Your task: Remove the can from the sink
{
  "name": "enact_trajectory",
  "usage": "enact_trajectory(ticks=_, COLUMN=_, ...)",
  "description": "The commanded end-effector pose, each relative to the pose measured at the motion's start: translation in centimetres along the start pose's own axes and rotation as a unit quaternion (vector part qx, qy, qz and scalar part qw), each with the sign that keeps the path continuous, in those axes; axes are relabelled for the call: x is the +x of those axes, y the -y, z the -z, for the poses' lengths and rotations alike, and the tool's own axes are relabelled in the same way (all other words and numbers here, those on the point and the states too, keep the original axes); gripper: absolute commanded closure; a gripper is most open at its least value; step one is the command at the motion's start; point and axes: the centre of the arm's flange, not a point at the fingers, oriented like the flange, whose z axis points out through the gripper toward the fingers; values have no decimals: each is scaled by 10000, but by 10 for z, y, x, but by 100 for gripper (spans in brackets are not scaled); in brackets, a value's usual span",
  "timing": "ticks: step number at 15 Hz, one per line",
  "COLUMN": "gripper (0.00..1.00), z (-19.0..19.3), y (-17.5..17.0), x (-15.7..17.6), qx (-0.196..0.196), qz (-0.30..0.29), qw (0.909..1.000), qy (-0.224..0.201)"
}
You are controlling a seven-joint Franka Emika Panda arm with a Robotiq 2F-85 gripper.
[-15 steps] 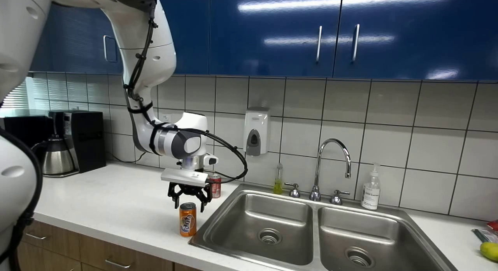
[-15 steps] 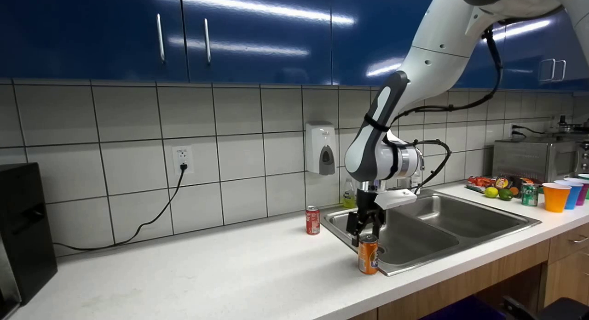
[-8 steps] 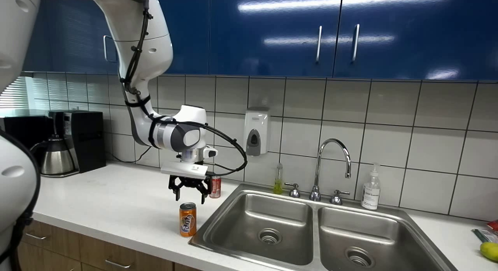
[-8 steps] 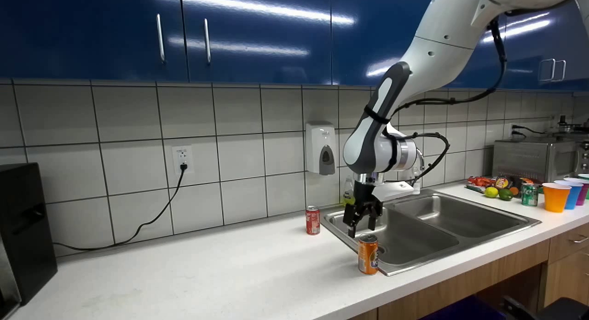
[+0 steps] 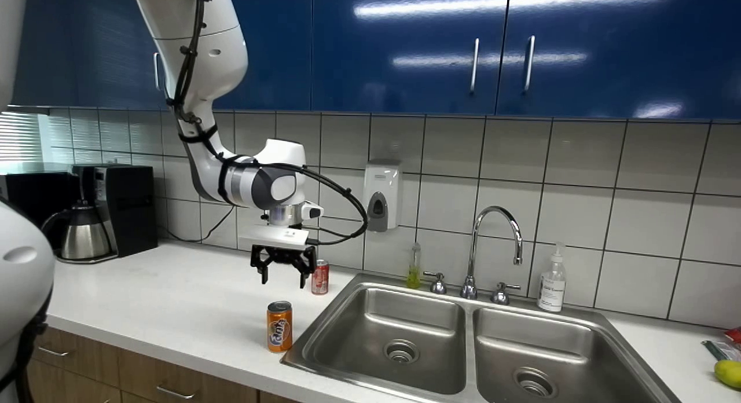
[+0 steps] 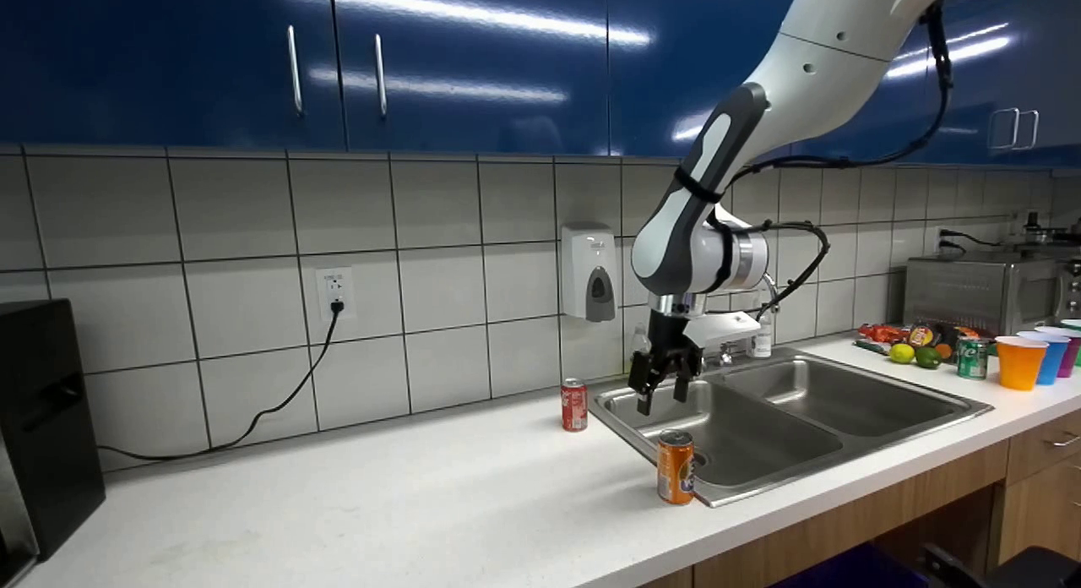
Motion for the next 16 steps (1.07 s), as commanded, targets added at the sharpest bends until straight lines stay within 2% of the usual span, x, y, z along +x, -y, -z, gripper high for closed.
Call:
enact_trajectory(ticks=1, gripper=0, z=36, y=2, x=-15, qx=11, qz=-63, qw=9999, qy=143)
enact_trajectory(ticks=10, gripper=0, z=97, y=-11, x=-53, qx=24, qz=-254, qw=9987, qy=451)
enact_trajectory(ticks=11, gripper=0, z=73, y=-15, x=-38, qx=105, qz=-262, qw=9988, qy=403)
enact_trajectory(ticks=16, gripper=0, z=86, y=-15, x=-47, qx=85, qz=-278, qw=9988, qy=383)
